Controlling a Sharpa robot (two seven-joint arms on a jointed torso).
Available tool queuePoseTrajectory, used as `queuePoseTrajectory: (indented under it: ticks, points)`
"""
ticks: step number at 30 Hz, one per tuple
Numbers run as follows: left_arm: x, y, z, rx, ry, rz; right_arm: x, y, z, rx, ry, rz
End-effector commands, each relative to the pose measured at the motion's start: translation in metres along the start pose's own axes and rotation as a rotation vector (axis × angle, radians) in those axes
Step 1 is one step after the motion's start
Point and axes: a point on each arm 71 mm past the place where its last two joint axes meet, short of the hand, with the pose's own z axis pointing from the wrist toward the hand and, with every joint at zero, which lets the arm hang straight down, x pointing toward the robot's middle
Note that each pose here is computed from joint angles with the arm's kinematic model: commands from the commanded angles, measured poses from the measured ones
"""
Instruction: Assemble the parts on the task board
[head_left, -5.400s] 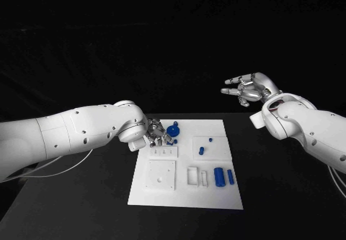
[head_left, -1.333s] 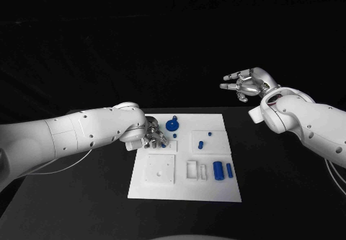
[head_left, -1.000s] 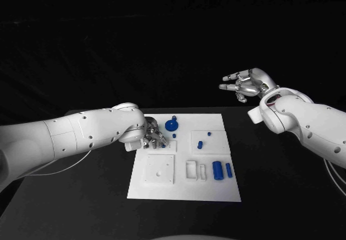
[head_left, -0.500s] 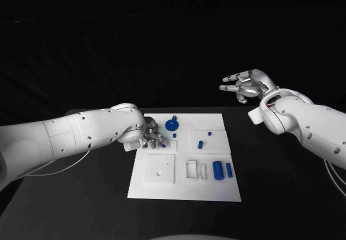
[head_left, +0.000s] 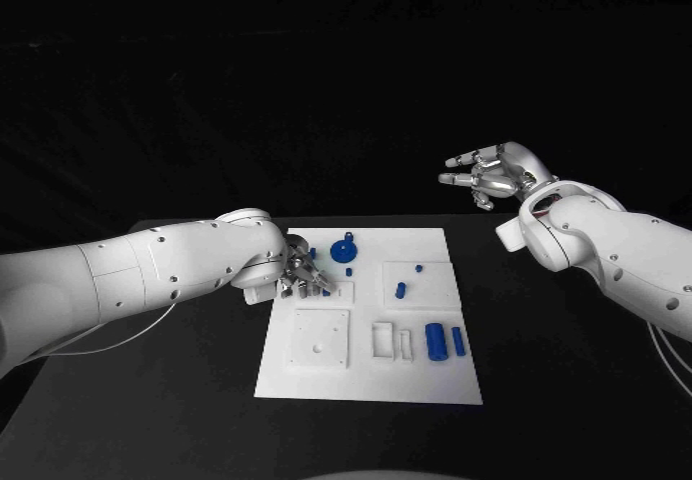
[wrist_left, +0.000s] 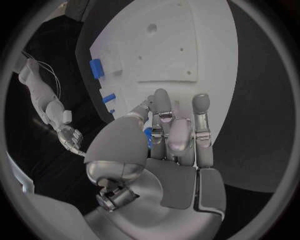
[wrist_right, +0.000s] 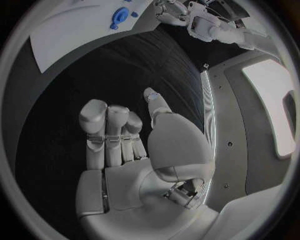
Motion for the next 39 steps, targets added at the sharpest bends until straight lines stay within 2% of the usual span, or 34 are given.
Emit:
queuePoseTrajectory:
  ticks: [1, 11, 17, 23, 29, 35, 39]
  points:
    - [-0.0001, -0.0022, -0.0006, 0.021, -0.018, -0.003, 0.002, 0.000, 0.000, -0.008, 0.015, 0.006]
    - [-0.0020, -0.0056, -0.0024, 0.041, -0.041, -0.021, 0.003, -0.003, 0.000, -0.001, 0.017, 0.008]
    - [-0.0016, -0.0073, -0.0029, 0.051, -0.032, -0.033, 0.004, -0.005, 0.000, 0.004, 0.018, 0.009]
    - [-0.0032, -0.0057, -0.0034, 0.052, -0.039, -0.044, 0.005, -0.006, 0.000, 0.006, 0.019, 0.010]
    - [-0.0187, -0.0037, -0.0075, 0.059, -0.040, -0.064, 0.004, -0.008, 0.000, 0.010, 0.016, 0.009]
    - [-0.0447, -0.0014, -0.0133, 0.067, -0.058, -0.100, 0.004, -0.008, 0.000, 0.011, 0.015, 0.009]
    - [-0.0656, 0.0007, -0.0171, 0.064, -0.102, -0.133, 0.004, -0.008, 0.000, 0.012, 0.015, 0.009]
